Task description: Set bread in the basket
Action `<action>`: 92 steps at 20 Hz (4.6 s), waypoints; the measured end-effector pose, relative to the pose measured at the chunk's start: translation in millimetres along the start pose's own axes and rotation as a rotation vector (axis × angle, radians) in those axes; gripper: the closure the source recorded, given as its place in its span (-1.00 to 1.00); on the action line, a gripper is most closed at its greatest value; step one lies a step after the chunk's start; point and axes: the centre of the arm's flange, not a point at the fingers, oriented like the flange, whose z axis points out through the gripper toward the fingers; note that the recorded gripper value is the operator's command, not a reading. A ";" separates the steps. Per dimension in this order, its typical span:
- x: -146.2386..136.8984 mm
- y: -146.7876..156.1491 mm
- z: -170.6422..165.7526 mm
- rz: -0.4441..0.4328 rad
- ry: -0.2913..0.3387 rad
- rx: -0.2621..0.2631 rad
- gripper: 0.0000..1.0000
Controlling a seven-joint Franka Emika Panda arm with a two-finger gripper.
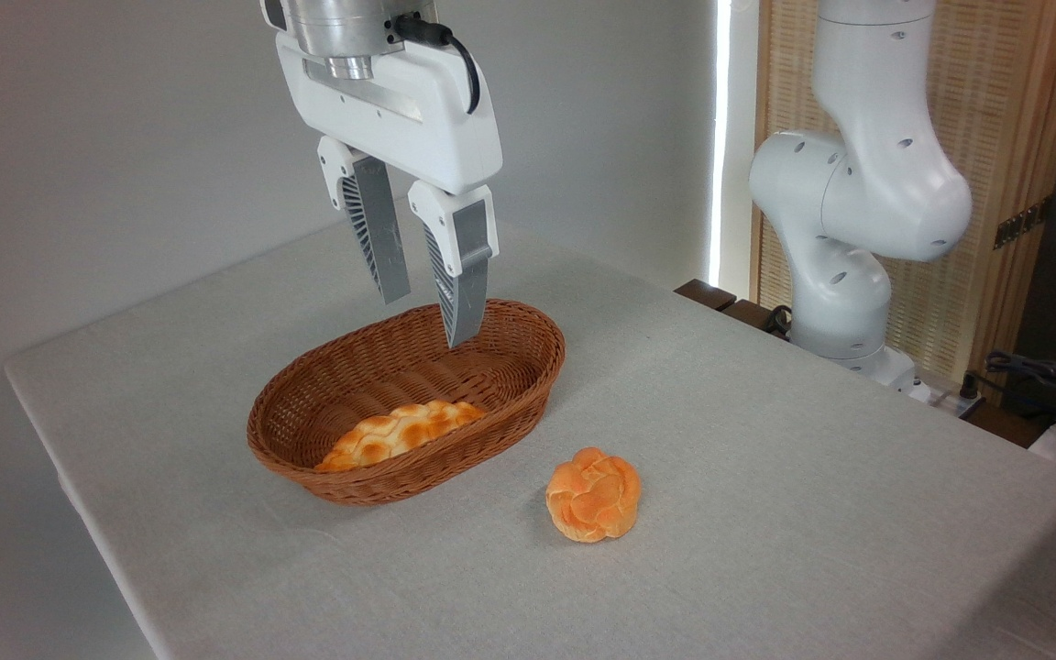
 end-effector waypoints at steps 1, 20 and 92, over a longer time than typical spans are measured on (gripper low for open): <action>0.1 0.2 0.0 0.000 0.000 0.000 -1.00; -0.8 -1.0 0.5 -0.002 -0.001 -0.001 -1.00; -39.6 63.0 80.8 0.198 -0.133 0.059 0.09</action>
